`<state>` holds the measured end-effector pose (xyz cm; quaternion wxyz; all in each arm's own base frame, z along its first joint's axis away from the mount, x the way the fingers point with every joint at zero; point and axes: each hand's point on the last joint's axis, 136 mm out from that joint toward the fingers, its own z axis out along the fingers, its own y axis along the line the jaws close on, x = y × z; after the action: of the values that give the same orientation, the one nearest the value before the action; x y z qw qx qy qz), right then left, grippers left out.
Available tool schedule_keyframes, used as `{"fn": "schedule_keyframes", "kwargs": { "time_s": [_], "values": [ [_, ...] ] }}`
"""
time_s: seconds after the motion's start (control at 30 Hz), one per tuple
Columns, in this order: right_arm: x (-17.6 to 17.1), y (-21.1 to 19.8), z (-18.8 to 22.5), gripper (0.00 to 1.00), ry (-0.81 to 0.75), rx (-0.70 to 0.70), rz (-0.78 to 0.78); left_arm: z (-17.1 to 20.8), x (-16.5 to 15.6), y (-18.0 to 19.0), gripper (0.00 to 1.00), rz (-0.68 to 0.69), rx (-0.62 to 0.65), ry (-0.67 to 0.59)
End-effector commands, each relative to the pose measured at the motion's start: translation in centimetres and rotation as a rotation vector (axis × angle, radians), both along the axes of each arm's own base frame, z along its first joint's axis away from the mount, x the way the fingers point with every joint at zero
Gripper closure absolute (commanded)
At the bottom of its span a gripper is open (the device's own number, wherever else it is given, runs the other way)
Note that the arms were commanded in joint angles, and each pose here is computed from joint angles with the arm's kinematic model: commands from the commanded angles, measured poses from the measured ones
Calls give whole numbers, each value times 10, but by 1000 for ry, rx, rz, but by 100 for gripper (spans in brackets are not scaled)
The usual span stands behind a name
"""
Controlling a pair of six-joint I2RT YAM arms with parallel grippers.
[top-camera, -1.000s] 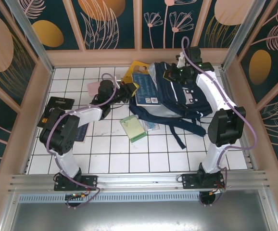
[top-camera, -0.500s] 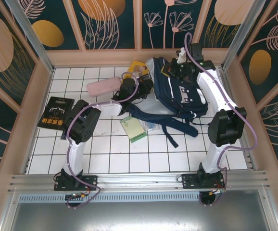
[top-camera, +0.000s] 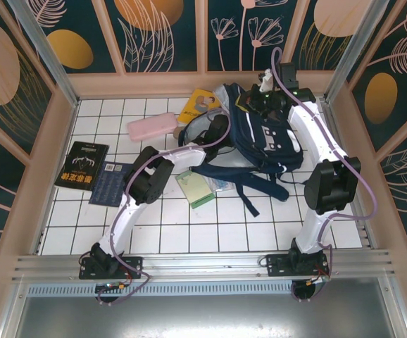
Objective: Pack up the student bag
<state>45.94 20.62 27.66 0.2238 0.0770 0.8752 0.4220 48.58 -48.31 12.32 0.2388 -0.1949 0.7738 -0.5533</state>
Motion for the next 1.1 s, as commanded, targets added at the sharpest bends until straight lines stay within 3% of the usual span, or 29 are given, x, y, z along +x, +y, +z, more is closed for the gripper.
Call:
{"fn": "schedule_keyframes", "kwargs": {
  "time_s": [0.0,0.17,0.43,0.77,0.97,1.07],
  "values": [
    [5,14,59,100,-186,77,58,-11,-3,-3,61,9,80,23],
    [3,3,44,100,-166,37,47,10,-5,19,31,29,134,-17],
    [-6,-23,15,100,-139,-44,18,52,-13,84,6,104,243,-39],
    [-31,-44,-61,100,-52,-222,2,72,-40,184,8,209,419,-36],
    [-44,-24,-101,100,-28,-283,62,83,-58,247,6,274,577,-56],
    [-49,-5,-111,84,-27,-295,104,75,-63,284,8,300,678,-38]
  ]
}}
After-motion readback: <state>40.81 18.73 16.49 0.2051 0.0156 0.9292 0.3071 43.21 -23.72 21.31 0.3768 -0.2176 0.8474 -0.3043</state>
